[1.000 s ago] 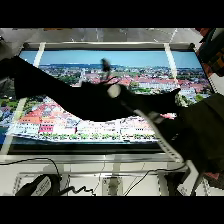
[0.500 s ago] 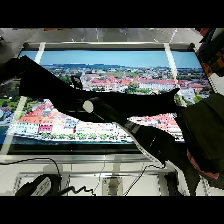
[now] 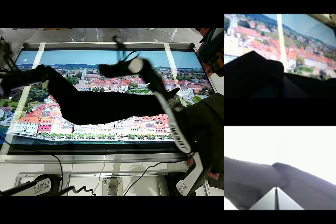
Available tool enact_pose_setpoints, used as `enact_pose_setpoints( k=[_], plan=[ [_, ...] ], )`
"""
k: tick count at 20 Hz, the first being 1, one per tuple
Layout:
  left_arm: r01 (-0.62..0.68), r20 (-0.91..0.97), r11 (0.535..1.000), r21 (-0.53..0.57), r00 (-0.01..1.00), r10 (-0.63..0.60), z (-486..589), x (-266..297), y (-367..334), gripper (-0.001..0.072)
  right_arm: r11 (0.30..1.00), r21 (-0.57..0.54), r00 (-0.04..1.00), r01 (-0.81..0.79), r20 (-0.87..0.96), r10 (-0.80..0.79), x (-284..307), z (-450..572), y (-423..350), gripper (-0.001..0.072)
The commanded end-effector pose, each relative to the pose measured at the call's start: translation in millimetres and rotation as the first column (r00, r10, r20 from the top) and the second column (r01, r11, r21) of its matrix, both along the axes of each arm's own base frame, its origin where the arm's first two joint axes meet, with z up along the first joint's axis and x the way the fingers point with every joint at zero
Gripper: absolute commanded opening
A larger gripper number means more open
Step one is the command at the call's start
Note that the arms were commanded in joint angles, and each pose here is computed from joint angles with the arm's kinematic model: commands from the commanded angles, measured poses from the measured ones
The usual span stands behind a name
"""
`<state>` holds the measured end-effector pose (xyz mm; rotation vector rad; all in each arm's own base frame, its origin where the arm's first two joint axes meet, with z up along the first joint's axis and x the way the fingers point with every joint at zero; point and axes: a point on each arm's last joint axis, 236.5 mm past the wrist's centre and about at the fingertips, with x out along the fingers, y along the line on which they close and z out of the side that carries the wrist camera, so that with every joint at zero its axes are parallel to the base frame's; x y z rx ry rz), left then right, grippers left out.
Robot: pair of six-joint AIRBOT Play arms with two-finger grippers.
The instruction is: Fold the clothes and pants, and hang the long-sleeved shirts on hangers.
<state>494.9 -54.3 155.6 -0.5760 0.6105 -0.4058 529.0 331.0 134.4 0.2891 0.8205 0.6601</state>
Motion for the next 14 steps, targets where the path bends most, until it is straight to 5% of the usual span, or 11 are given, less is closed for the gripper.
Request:
enact_pose_setpoints(
  k=[1,9,10,11,12,14],
  plan=[
    [0.089,-0.028,0.995,-0.052,0.996,-0.090,-29,13,-57,0.0007,0.990,-0.136,0.999,0.041,0.018,-0.039,9,19,-105,0.0020],
    [0.372,-0.039,0.927,0.039,0.928,-0.371,-57,-33,-208,0.0022,0.979,-0.159,0.990,0.124,-0.046,-0.133,16,14,-175,0.0020],
    [0.405,-0.055,0.912,0.072,0.914,-0.402,-64,-40,-211,0.0207,0.980,-0.160,0.991,0.118,-0.049,-0.127,14,13,-172,0.0020],
    [0.439,-0.082,0.894,0.086,0.898,-0.433,-70,-49,-212,0.0533,0.981,-0.160,0.991,0.112,-0.051,-0.121,13,13,-169,0.0020],
    [0.475,-0.112,0.876,0.088,0.878,-0.465,-75,-58,-212,0.0704,0.981,-0.159,0.992,0.110,-0.052,-0.119,13,13,-168,0.0020],
    [0.504,-0.169,0.859,0.087,0.858,-0.486,-84,-66,-194,0.0695,0.981,-0.160,0.992,0.108,-0.054,-0.118,12,13,-168,0.0020]
  ],
)
